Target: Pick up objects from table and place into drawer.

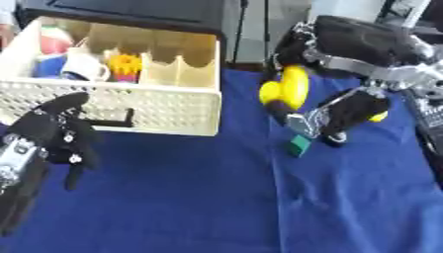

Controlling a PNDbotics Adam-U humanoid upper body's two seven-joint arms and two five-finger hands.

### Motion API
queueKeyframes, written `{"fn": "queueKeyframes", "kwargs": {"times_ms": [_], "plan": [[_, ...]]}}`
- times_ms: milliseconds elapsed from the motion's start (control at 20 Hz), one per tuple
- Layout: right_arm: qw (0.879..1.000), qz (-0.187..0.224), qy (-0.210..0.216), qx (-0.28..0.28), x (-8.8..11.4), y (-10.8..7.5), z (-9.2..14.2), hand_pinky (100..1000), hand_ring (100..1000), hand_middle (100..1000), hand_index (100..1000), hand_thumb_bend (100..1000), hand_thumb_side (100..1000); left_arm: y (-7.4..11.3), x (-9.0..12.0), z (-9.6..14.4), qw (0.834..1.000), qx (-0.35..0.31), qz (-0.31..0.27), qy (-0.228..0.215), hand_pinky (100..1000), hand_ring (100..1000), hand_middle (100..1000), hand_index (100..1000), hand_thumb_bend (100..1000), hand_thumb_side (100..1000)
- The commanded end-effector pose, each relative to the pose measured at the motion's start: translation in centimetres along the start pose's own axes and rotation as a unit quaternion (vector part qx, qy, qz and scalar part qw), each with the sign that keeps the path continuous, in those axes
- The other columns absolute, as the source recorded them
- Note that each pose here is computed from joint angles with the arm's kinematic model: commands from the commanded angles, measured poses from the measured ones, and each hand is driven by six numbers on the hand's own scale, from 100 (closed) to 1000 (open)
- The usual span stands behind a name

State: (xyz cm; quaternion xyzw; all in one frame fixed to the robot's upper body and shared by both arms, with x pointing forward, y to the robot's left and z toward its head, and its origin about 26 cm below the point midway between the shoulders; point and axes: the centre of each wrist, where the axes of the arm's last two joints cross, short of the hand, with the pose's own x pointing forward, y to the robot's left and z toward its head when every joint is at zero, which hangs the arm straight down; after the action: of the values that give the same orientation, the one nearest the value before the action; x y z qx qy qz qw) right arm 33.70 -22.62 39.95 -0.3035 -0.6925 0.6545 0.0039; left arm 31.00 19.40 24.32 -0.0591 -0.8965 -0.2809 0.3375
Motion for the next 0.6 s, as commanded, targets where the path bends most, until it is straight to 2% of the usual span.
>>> {"fn": "queueKeyframes", "kwargs": {"times_ms": [50, 300, 600], "plan": [[0.992, 0.078, -0.047, 0.085, -1.1, -1.9, 1.1, 100, 395, 256, 616, 100, 544, 0.1, 0.7, -0.4, 1.000, -0.016, -0.011, -0.014, 167, 424, 534, 901, 100, 950], [0.996, 0.077, -0.036, 0.043, -2.2, -3.1, 1.3, 100, 372, 240, 597, 100, 543, -0.2, 1.0, -0.9, 0.999, -0.029, -0.014, -0.025, 167, 424, 534, 901, 100, 949], [0.998, 0.066, -0.022, -0.006, -3.9, -3.4, 1.6, 100, 355, 223, 574, 100, 526, -0.6, 1.1, -1.2, 0.998, -0.041, -0.016, -0.033, 166, 424, 535, 902, 100, 952]]}}
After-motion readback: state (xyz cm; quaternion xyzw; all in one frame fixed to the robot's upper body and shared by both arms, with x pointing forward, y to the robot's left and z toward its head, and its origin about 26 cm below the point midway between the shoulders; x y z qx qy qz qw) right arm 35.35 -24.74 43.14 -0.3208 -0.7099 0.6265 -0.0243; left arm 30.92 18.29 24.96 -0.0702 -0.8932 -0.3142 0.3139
